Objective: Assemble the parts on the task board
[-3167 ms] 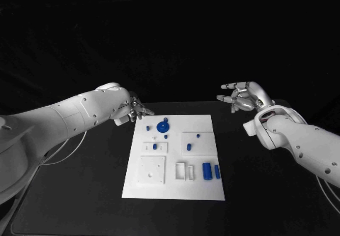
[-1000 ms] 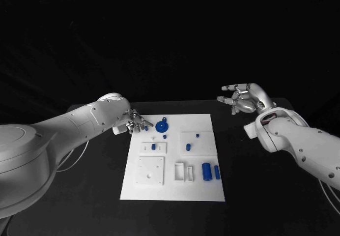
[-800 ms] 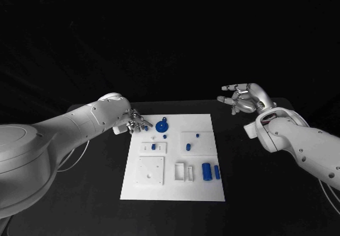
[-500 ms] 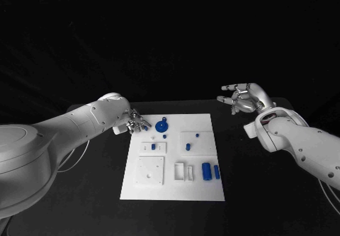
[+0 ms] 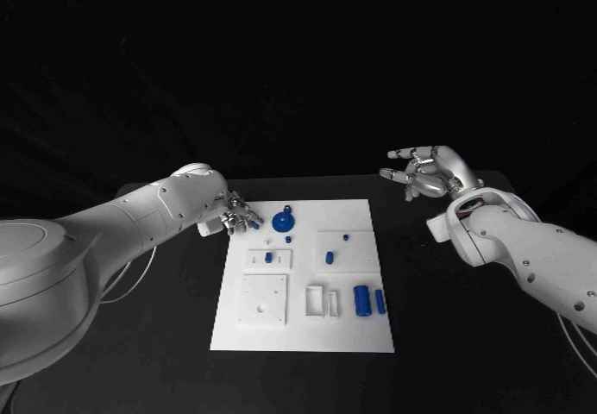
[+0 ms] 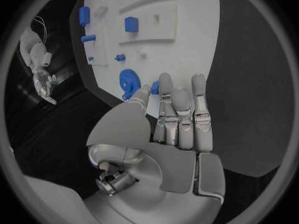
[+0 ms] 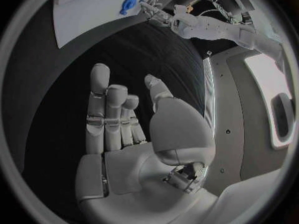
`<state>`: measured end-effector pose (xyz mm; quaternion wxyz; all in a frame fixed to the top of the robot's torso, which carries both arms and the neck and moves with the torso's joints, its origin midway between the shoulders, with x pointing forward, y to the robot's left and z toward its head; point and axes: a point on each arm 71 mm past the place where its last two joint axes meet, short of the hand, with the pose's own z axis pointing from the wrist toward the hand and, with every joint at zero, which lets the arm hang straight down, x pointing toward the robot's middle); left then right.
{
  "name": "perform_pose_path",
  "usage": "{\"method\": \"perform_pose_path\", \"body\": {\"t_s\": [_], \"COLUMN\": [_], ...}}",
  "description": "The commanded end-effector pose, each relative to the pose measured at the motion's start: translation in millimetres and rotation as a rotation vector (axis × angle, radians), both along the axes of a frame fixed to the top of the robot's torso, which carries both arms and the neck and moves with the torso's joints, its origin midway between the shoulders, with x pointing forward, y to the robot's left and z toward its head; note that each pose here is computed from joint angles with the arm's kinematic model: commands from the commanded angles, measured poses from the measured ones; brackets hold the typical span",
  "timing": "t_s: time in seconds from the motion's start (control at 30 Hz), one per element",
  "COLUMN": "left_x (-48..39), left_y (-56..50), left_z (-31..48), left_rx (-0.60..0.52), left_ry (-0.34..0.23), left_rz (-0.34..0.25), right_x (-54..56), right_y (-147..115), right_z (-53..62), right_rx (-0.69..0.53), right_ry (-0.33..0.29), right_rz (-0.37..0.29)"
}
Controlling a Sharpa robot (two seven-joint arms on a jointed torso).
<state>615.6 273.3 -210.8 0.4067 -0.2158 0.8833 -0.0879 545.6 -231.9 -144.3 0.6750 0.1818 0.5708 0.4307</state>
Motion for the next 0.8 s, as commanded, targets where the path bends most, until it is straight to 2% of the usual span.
{"method": "perform_pose_path", "body": {"t_s": [0.03,0.47,0.8], "left_x": [-0.3,-0.8,-4.4], "left_y": [-3.0,-2.0,-1.1], "left_z": [-0.7,-0.3,0.6], "left_rx": [-0.011,-0.035,-0.048], "left_ry": [0.01,-0.001,-0.01], "left_rz": [-0.008,0.01,0.024], "right_x": [-0.2,0.2,0.4], "right_y": [1.2,-1.1,-5.9], "right_z": [0.0,-0.4,-0.7], "right_rx": [0.001,0.0,0.0], "right_ry": [0.001,0.003,0.005], "right_rz": [0.009,0.003,-0.007]}}
